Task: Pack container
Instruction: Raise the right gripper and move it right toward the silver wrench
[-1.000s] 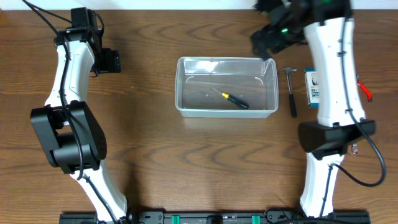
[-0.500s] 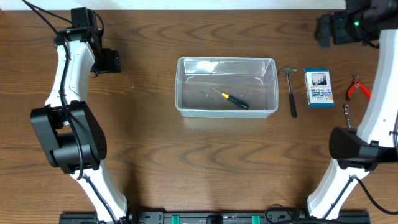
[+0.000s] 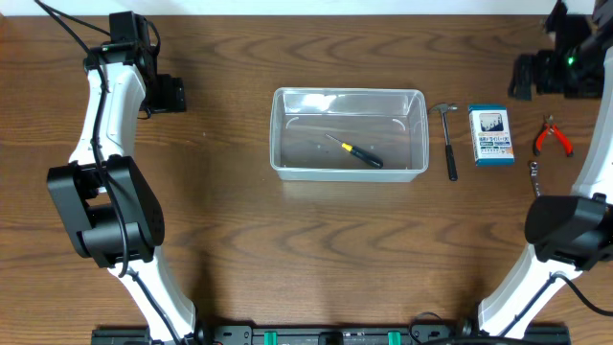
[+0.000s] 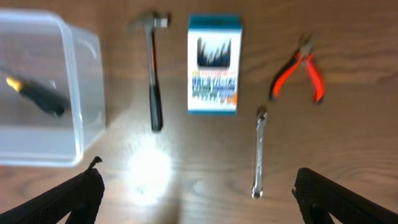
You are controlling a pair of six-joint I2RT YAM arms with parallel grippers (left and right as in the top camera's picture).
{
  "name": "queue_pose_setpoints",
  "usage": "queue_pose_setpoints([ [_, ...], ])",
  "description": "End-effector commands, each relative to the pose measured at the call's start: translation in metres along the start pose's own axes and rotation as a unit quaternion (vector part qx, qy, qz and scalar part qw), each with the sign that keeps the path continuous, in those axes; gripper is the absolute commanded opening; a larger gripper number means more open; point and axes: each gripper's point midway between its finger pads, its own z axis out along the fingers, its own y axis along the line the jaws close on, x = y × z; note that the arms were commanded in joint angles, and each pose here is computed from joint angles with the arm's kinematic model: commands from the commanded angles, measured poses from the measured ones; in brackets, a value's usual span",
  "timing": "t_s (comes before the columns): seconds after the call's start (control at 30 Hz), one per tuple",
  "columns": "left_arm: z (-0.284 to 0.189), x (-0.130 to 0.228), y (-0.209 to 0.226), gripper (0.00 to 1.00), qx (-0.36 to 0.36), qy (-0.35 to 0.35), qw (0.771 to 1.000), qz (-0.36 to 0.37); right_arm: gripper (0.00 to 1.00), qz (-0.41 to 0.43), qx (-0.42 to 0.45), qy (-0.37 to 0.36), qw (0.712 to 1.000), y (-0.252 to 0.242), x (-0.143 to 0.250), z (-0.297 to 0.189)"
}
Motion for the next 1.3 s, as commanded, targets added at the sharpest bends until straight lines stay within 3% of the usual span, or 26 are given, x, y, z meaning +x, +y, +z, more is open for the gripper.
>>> queue_pose_setpoints([
  [0.0, 0.008, 0.005, 0.001, 0.98, -0.008, 0.012, 1.000, 0.001, 0.99, -0.038, -0.013, -0.009, 0.999, 0.005, 0.016, -0.017],
  [0.23, 0.008, 0.005, 0.001, 0.98, -0.008, 0.012, 1.000, 0.001, 0.99, -0.074, -0.027, 0.010, 0.997, -0.006, 0.030, -0.006],
  [0.8, 0.008, 0.005, 0.001, 0.98, -0.008, 0.012, 1.000, 0.001, 0.99, 0.015, -0.043, 0.069, 0.997, -0.029, 0.055, 0.083],
  [1.03, 0.008, 0.005, 0.001, 0.98, -0.008, 0.012, 1.000, 0.001, 0.99, -0.028, -0.053, 0.083, 0.995, -0.027, 0.064, 0.092],
  [1.13, 0.008, 0.005, 0.001, 0.98, -0.008, 0.012, 1.000, 0.001, 0.99, -0.031, -0.026, 0.082, 0.996, -0.037, 0.062, 0.093],
  [1.27, 0.008, 0.005, 0.001, 0.98, -0.008, 0.012, 1.000, 0.001, 0.99, -0.038, 0.074, 0.106, 0.991, -0.074, 0.067, 0.091],
])
